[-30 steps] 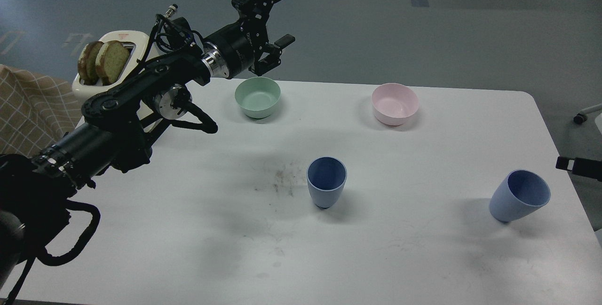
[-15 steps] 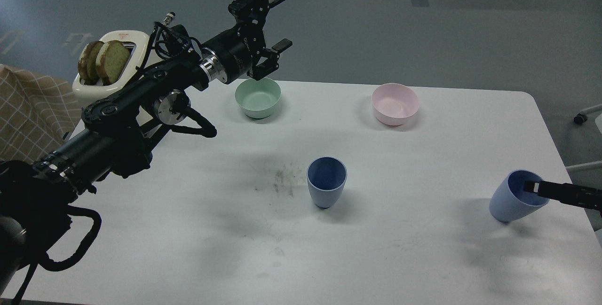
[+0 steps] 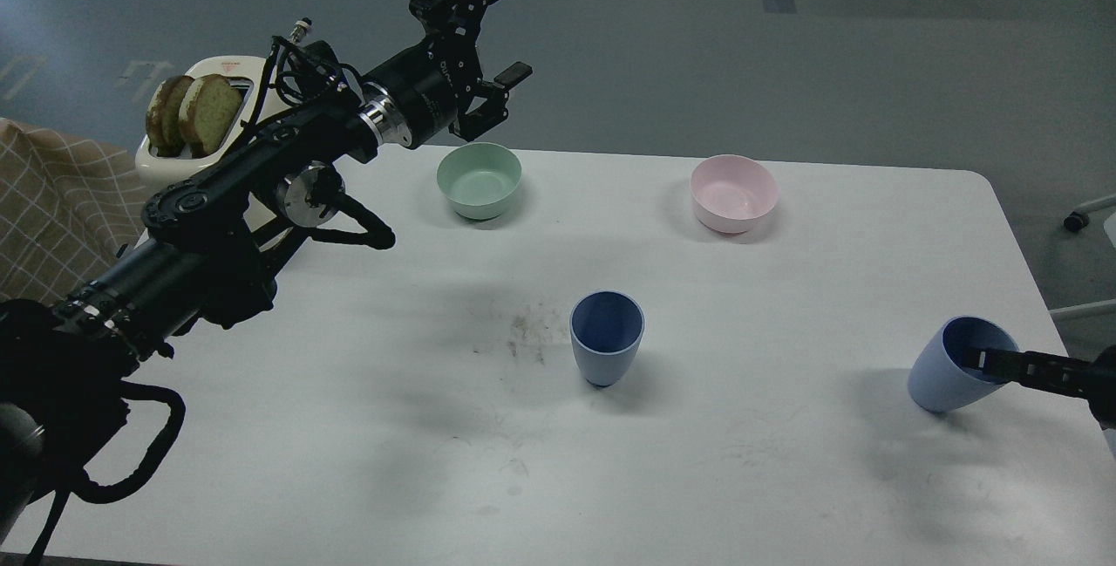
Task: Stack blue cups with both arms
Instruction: 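Grasp the blue cup nearest the right arm with the right gripper, then lift the blue cup and carry it above the centered cup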
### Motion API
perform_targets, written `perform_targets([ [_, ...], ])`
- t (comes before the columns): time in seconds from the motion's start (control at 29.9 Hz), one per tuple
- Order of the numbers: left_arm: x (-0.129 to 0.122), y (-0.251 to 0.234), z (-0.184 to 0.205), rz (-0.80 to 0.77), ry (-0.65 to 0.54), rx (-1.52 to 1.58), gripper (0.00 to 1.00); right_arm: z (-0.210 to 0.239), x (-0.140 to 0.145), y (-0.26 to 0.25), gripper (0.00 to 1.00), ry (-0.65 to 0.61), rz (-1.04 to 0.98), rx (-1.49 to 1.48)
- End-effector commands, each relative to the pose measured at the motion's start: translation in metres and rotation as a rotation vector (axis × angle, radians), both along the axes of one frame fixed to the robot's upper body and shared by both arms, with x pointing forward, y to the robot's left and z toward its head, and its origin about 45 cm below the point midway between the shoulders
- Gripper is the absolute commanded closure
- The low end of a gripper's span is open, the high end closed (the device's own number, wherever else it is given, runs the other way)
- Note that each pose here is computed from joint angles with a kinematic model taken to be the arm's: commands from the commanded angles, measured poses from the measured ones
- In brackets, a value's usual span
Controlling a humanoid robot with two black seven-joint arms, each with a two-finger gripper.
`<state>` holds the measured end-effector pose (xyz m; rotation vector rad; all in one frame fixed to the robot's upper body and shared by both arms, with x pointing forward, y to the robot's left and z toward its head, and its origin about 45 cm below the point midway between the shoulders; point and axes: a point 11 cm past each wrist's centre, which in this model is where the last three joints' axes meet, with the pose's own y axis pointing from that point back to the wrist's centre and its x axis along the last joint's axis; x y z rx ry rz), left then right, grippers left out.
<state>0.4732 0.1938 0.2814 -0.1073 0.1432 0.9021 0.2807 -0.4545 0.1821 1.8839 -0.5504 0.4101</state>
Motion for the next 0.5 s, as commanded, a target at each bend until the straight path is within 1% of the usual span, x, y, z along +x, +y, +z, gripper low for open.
perform_targets([
  [0.0,-0.001,0.003,-0.004,0.006,0.009,-0.001,0.02,0.000,0.000,-0.001,1.00,0.006,-0.011,-0.011],
  [0.23,-0.002,0.004,-0.006,0.008,0.011,0.000,0.02,0.005,-0.001,-0.004,1.00,0.036,-0.014,-0.024],
  [0.33,-0.002,0.004,-0.006,0.008,0.011,0.000,0.02,0.032,0.007,-0.004,1.00,-0.017,0.009,-0.037],
  [0.4,-0.002,0.004,-0.006,0.008,0.011,0.000,0.02,0.064,0.023,0.005,1.00,-0.100,0.046,-0.041],
  [0.47,-0.002,0.003,-0.006,0.007,0.012,0.002,0.02,0.079,0.032,0.010,1.00,-0.142,0.066,-0.044],
])
